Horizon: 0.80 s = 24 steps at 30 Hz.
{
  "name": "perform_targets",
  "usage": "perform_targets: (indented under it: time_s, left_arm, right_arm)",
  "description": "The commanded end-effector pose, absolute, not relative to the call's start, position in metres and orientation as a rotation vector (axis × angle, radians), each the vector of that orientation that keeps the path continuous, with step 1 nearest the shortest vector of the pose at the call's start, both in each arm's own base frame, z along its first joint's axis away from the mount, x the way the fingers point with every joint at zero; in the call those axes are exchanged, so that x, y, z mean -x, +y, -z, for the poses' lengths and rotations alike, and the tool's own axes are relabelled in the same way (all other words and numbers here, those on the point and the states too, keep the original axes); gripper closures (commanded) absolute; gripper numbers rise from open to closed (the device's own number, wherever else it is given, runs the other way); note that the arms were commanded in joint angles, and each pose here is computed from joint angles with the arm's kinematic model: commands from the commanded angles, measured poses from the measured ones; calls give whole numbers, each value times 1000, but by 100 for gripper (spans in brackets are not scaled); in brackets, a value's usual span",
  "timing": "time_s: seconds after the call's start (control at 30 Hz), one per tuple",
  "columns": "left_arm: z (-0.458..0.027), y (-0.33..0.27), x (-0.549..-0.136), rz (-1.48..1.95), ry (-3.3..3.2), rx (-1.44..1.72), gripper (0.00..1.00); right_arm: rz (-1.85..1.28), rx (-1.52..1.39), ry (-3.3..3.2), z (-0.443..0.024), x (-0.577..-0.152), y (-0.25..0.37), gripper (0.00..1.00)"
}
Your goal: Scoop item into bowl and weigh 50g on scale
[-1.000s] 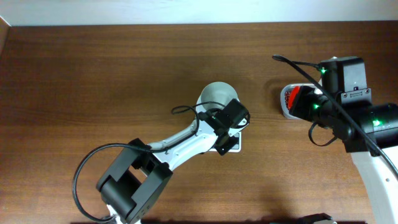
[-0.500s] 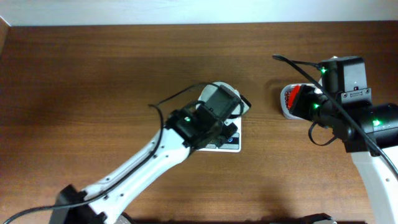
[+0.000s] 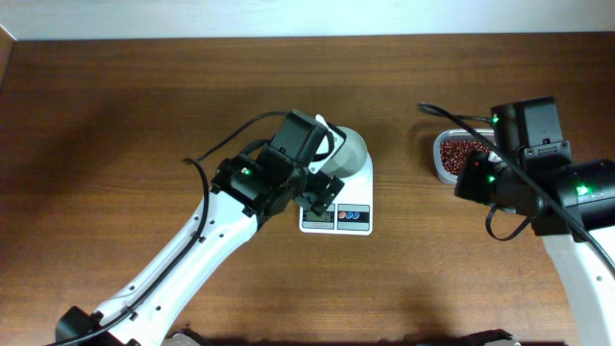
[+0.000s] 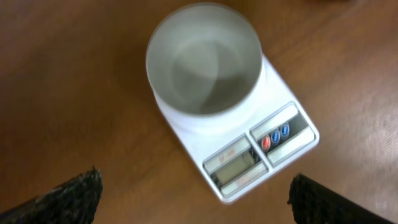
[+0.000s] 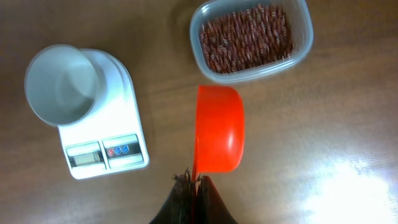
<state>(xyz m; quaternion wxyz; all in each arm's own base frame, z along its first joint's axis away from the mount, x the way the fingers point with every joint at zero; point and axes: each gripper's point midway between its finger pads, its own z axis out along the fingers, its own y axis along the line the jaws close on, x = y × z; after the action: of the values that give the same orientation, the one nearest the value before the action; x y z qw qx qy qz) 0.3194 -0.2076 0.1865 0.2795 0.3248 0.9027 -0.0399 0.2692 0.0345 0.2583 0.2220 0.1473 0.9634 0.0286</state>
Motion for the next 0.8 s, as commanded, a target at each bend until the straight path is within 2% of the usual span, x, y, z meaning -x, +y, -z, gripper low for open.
perform_targets:
  time_s: [0.0,0.17,0.27,0.53,0.77]
  left_arm:
    - [-196,-202,-317,101,2422,-859,1]
    - [-198,-204,-320,101,2408,-852,1]
    - [-198,-204,-320,101,2406,-851,1]
    - [-197,-204,-319,109,2415,-844,1]
    - [-205,-198,-302,138,2433,-858,1]
  right_arm:
    - [-55,-404,2648,-263,-271,31,96]
    - [-59,-403,2626,-265,-275,31,96]
    - [-220,-367,2662,-265,-272,52,96]
    - [-134,-359,2593,-269,-290,42,96]
    - [-41,-434,2681,-232,-321,18,96]
